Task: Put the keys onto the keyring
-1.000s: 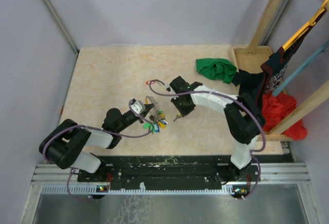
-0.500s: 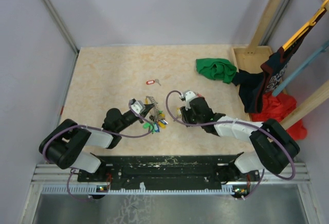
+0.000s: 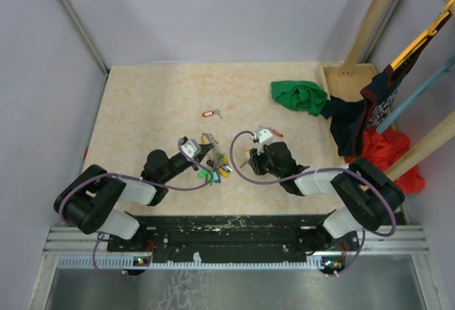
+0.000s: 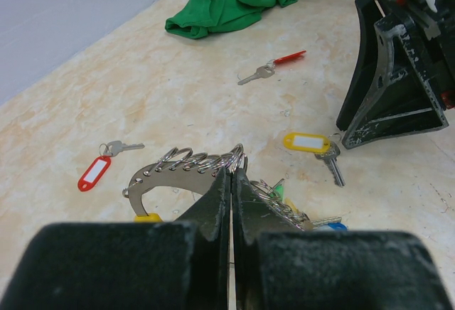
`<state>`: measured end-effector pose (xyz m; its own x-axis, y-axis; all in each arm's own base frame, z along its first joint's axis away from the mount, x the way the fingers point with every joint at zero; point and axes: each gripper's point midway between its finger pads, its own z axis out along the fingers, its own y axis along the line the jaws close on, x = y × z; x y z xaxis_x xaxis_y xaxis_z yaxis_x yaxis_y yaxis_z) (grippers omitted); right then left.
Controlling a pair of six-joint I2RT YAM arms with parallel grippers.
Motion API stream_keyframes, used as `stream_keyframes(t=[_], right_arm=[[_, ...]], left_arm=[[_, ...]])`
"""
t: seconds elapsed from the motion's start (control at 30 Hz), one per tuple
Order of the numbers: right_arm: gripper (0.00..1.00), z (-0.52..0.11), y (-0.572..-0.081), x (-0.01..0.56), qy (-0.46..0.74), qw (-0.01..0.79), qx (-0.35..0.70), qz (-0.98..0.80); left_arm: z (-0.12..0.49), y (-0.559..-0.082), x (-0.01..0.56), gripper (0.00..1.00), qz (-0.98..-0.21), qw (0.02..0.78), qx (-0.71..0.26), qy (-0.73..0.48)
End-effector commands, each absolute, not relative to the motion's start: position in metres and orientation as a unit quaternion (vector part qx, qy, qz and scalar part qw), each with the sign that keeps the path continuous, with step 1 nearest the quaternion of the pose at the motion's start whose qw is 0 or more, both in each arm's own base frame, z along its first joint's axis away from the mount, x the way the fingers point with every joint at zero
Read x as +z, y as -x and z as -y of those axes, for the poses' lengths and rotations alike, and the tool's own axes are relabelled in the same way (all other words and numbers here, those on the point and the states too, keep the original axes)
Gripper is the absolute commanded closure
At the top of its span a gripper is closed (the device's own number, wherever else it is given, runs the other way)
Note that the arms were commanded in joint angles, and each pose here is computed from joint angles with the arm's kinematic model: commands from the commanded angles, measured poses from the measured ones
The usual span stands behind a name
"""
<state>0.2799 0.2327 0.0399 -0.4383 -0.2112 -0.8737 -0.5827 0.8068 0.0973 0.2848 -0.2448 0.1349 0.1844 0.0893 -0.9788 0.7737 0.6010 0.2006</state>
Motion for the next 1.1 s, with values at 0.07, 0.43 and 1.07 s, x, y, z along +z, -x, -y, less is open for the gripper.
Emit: stream_keyframes(t=[0.07,0.43,1.07], right_arm=[[0.72,-0.235,-0.295,0.05,0.225,0.503,0.194,-0.812],[0.75,-0.241,-0.298,0.038,0.236,0.485,0.192,-0.82],[0.87,-0.243,-0.3,0.033,0.244,0.476,0.196,-0.822]], left_arm=[[0.247,-0.287,0.156,1.0,-0.56,0.698,-0.256,-0.365],[0.247,-0.287,0.156,1.0,-0.56,0.698,-0.256,-0.366],[0.247,-0.287,0.155,1.0,-0.559,0.697,-0.256,-0.368]])
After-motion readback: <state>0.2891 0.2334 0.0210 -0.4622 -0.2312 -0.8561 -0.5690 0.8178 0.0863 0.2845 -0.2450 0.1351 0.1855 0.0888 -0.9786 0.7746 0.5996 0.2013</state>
